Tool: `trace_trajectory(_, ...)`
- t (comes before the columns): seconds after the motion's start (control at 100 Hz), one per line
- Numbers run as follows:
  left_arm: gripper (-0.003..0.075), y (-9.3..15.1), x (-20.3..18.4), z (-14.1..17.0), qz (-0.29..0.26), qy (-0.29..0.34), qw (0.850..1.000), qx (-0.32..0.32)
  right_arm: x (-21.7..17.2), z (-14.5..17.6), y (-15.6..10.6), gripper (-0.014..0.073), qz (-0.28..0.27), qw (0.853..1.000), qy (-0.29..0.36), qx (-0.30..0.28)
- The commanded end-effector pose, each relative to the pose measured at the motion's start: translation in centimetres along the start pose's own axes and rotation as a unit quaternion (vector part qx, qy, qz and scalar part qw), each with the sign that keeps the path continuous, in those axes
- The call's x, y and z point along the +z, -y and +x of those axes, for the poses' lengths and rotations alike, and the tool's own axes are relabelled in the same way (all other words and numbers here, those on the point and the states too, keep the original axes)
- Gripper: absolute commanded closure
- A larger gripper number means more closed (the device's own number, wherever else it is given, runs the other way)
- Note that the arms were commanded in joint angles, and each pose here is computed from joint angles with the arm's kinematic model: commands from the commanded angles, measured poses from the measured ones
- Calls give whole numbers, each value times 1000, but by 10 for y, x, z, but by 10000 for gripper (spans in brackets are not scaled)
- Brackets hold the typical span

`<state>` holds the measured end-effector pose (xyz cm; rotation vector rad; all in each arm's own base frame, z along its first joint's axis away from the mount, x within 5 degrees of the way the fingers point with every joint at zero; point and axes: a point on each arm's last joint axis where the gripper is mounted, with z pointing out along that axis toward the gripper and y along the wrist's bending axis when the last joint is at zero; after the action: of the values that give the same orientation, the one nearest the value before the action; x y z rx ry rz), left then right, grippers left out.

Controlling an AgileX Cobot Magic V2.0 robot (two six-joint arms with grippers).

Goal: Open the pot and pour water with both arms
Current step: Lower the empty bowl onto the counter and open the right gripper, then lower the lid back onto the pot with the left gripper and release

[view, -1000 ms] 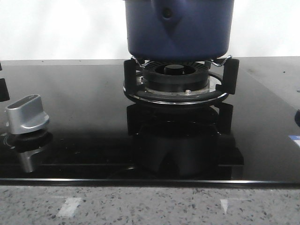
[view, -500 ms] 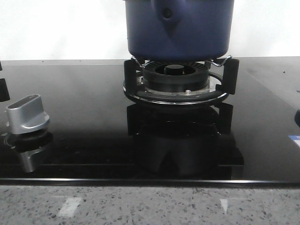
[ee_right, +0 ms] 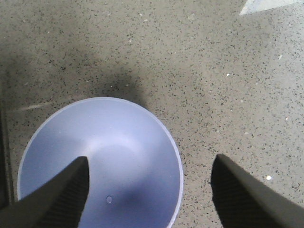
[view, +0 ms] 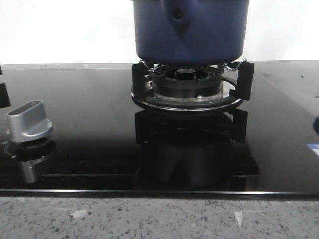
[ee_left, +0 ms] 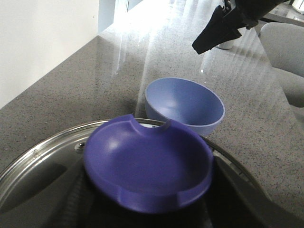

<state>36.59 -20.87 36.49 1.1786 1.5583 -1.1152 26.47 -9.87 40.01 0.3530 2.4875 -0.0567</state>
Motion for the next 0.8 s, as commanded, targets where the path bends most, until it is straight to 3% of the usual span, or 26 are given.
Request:
trace_trajectory(0.0,489,20,-10,-35,20,78,997,2,-23,-7,0,110,4,998,57,0)
trace_trajectory(0.79,489,19,-2,-29,8,54,998,31,-23,-7,-1,110,1,998,56,1)
